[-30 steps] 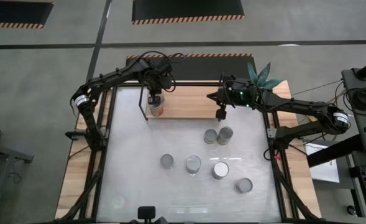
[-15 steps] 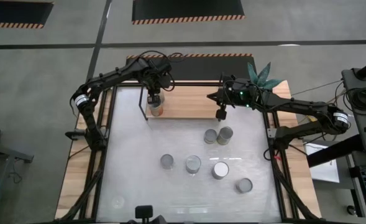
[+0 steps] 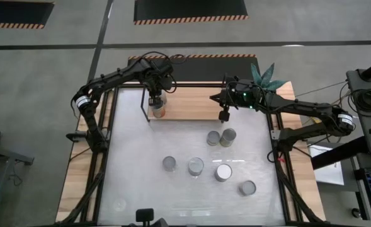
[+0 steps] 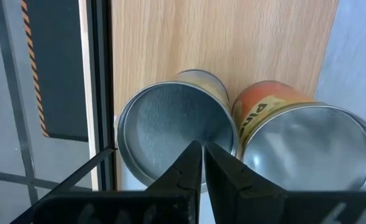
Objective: Pick and place cans onto a shelf
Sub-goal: Put the top canned peas on the shelf, then put the canned carrots on the shelf
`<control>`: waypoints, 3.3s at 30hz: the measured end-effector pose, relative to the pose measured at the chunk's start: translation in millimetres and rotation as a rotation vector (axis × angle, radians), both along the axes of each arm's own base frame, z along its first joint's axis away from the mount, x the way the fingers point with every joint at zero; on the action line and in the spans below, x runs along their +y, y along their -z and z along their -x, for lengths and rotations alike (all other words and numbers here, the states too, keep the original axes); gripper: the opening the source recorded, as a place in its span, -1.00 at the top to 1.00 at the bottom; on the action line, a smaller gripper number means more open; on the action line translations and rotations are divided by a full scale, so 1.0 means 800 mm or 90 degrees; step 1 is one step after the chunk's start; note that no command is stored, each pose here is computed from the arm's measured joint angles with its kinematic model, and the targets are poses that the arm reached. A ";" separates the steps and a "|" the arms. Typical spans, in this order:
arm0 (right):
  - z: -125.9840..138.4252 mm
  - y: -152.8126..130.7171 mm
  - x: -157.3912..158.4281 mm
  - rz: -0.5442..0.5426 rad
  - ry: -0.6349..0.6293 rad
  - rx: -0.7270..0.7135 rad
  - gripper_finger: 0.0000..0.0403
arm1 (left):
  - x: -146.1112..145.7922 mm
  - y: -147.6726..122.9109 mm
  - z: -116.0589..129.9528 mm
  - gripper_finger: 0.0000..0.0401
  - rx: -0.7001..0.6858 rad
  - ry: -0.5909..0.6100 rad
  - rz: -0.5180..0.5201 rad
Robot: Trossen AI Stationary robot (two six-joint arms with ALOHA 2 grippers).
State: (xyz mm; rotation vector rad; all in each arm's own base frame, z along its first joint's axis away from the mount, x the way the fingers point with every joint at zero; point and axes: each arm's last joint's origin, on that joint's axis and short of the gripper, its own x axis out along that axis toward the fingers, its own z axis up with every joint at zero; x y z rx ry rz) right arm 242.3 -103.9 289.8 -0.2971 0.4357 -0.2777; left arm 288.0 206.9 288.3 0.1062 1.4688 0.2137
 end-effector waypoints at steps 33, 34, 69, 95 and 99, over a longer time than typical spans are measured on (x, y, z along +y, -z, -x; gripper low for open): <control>-0.003 -0.029 0.119 -0.253 -0.126 0.035 0.96 | -0.187 -0.046 0.024 1.00 -0.443 0.147 -0.037; 0.000 -0.030 0.126 -0.287 -0.115 0.073 0.96 | -0.195 -0.047 0.030 1.00 -0.461 0.151 -0.056; -0.012 0.074 0.133 -0.487 0.419 0.473 -0.87 | -0.222 -0.058 0.098 1.00 -0.626 0.159 -0.246; 0.005 0.020 0.130 -0.473 0.429 0.604 -0.58 | -0.222 -0.047 0.090 1.00 -0.590 0.153 -0.225; -0.002 -0.024 0.140 -0.489 0.358 0.545 -0.58 | -0.222 -0.046 0.091 1.00 -0.588 0.152 -0.224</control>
